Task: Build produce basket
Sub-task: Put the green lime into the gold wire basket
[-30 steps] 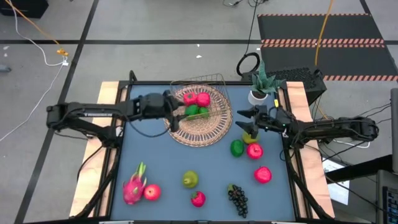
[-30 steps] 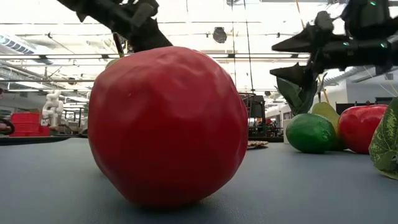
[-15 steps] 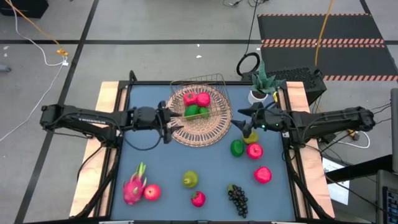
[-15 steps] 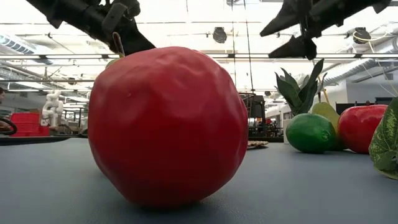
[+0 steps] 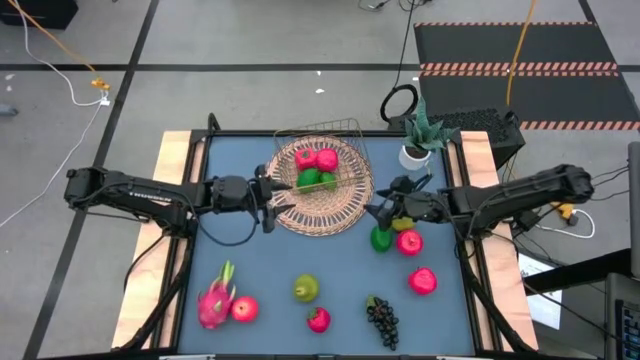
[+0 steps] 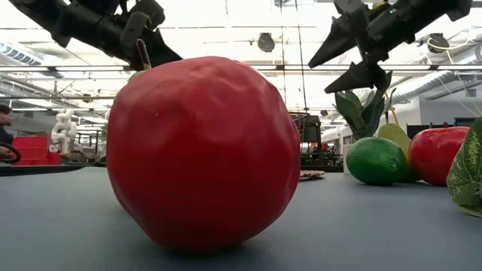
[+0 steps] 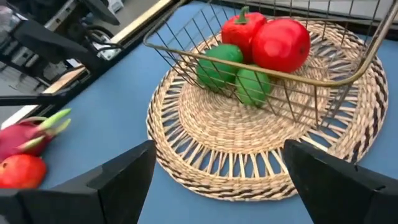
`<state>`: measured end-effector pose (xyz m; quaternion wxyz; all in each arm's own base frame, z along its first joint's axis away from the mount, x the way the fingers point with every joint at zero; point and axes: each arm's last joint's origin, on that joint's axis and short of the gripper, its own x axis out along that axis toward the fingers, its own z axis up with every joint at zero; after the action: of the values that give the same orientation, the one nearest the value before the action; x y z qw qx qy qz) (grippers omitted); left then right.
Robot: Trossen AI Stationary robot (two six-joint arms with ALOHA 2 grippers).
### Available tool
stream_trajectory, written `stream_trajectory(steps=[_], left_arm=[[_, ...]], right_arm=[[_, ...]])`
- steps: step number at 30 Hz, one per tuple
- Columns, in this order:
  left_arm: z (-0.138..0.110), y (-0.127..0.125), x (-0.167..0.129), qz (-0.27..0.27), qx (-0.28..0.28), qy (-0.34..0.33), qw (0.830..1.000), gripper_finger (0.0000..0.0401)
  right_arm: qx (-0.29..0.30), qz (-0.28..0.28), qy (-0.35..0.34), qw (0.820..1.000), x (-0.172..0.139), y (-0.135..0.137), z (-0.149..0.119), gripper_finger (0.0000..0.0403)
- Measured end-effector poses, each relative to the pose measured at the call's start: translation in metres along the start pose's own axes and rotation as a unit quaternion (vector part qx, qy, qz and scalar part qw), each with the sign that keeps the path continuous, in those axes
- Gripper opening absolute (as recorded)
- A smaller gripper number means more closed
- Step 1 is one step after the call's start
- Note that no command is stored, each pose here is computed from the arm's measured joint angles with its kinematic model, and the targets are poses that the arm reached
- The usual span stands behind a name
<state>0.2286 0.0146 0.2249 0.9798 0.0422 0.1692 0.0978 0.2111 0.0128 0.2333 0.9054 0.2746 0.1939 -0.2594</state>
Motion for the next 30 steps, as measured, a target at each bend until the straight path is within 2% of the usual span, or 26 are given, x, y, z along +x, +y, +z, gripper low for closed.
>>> stream_trajectory(steps=[5, 12, 16, 20, 26, 30], left_arm=[[-0.003, 0.0, 0.0, 0.0, 0.001, 0.004, 1.0, 0.0251], [-0.001, 0.0, 0.0, 0.0, 0.0, -0.003, 1.0, 0.0251], [-0.003, -0.001, 0.001, -0.007, 0.0, 0.005, 1.0, 0.0251], [-0.006, -0.003, 0.0, -0.013, -0.015, 0.02, 1.0, 0.0251], [-0.011, -0.009, -0.001, -0.026, -0.04, 0.045, 0.998, 0.0251], [-0.011, -0.012, -0.001, -0.03, -0.061, 0.047, 0.997, 0.0251]], right_arm=[[-0.008, 0.0, 0.003, 1.0, 0.007, 0.014, 0.008, 0.0345], [-0.062, -0.029, 0.056, 0.996, 0.011, 0.032, 0.009, 0.0345], [-0.085, -0.062, 0.095, 0.99, 0.009, 0.025, 0.003, 0.0345], [-0.083, -0.101, 0.124, 0.984, 0.003, 0.016, -0.001, 0.0345], [-0.073, -0.136, 0.13, 0.979, -0.006, 0.0, 0.009, 0.0345], [-0.095, -0.152, 0.146, 0.973, -0.013, -0.013, 0.015, 0.0345]])
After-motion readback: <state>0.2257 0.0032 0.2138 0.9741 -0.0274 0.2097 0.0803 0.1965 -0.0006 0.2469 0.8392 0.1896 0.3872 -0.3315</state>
